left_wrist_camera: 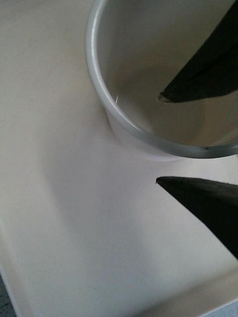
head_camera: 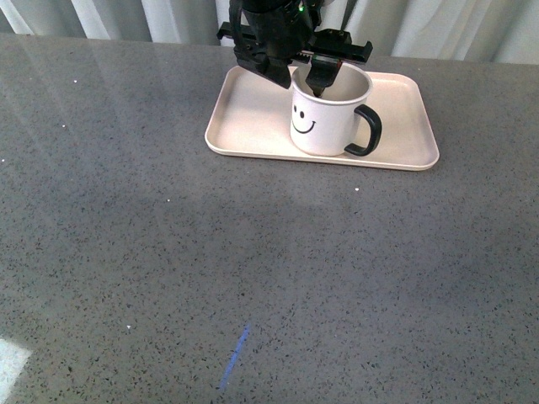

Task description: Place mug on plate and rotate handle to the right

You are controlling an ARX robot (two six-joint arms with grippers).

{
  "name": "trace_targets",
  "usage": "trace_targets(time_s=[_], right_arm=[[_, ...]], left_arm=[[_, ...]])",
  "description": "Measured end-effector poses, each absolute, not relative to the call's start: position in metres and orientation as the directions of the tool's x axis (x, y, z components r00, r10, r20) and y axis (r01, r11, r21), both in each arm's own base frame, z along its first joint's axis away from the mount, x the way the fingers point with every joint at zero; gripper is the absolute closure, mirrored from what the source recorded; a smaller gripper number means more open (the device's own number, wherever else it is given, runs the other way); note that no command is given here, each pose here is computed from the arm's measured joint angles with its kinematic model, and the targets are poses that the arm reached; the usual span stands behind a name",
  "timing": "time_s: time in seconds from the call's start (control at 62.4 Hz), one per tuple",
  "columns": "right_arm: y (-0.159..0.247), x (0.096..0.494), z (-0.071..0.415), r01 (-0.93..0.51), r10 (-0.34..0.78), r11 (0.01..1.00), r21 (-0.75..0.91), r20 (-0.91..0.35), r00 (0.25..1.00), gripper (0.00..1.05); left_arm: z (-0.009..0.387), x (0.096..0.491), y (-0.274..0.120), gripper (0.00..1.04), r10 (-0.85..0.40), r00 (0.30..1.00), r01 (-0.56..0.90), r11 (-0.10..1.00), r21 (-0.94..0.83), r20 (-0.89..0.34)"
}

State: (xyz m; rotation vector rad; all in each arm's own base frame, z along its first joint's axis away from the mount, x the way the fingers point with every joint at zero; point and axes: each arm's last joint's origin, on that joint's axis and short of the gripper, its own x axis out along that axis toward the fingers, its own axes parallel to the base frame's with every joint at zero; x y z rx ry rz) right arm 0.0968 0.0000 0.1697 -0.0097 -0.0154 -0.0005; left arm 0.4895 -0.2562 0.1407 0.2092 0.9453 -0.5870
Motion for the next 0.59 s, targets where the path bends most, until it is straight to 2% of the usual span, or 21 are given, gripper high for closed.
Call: trace_targets(time_s=[0.144, 0.208, 0.288, 0.385, 0.433, 0.449, 0.465, 0.497, 0.545, 0.593], right_arm=[[0.0, 0.097, 0.17, 0.001, 0.0, 1.0, -0.01, 0.015, 1.0, 0.09], [0.0, 0.097, 0.17, 0.001, 0.0, 1.0, -0.01, 0.015, 1.0, 0.09], [0.0, 0.097, 0.17, 0.001, 0.0, 1.0, -0.01, 0.015, 1.0, 0.09], [0.0, 0.097, 0.17, 0.001, 0.0, 1.0, -0.01, 0.015, 1.0, 0.09], [0.0, 0.097, 0.17, 0.0, 0.0, 1.0, -0.01, 0.015, 1.0, 0.09], [0.0, 0.097, 0.17, 0.0, 0.0, 1.0, -0.01, 0.015, 1.0, 0.09], [0.0, 0.097, 0.17, 0.001, 0.0, 1.0, -0.01, 0.015, 1.0, 0.09], [0.0, 0.097, 0.17, -0.001, 0.001, 1.0, -0.01, 0.015, 1.0, 0.09], [0.0, 0.097, 0.17, 0.001, 0.0, 1.0, -0.01, 0.015, 1.0, 0.09], [0.0, 0.097, 0.17, 0.001, -0.001, 1.0, -0.01, 0.015, 1.0, 0.09]], left_arm=[[0.152, 0.482, -0.248, 0.28, -0.385, 0.49, 0.563, 0.825, -0.053, -0.782], [0.168, 0.475, -0.24, 0.16, -0.389, 0.538, 0.557, 0.83, -0.031, -0.747], [0.189, 0.468, -0.229, 0.08, -0.418, 0.584, 0.557, 0.83, -0.03, -0.696], [0.21, 0.46, -0.218, 0.1, -0.459, 0.634, 0.555, 0.83, -0.047, -0.623], [0.226, 0.451, -0.209, 0.09, -0.493, 0.678, 0.544, 0.835, -0.078, -0.545], [0.229, 0.449, -0.207, 0.11, -0.471, 0.719, 0.52, 0.852, -0.054, -0.511], [0.233, 0.445, -0.202, 0.16, -0.385, 0.824, 0.427, 0.904, 0.009, -0.416], [0.235, 0.436, -0.194, 0.23, -0.258, 0.925, 0.283, 0.958, 0.054, -0.277], [0.234, 0.416, -0.173, 0.34, -0.1, 0.988, 0.106, 0.993, 0.047, -0.116], [0.232, 0.401, -0.157, 0.41, -0.052, 0.998, 0.053, 0.998, 0.024, -0.044]])
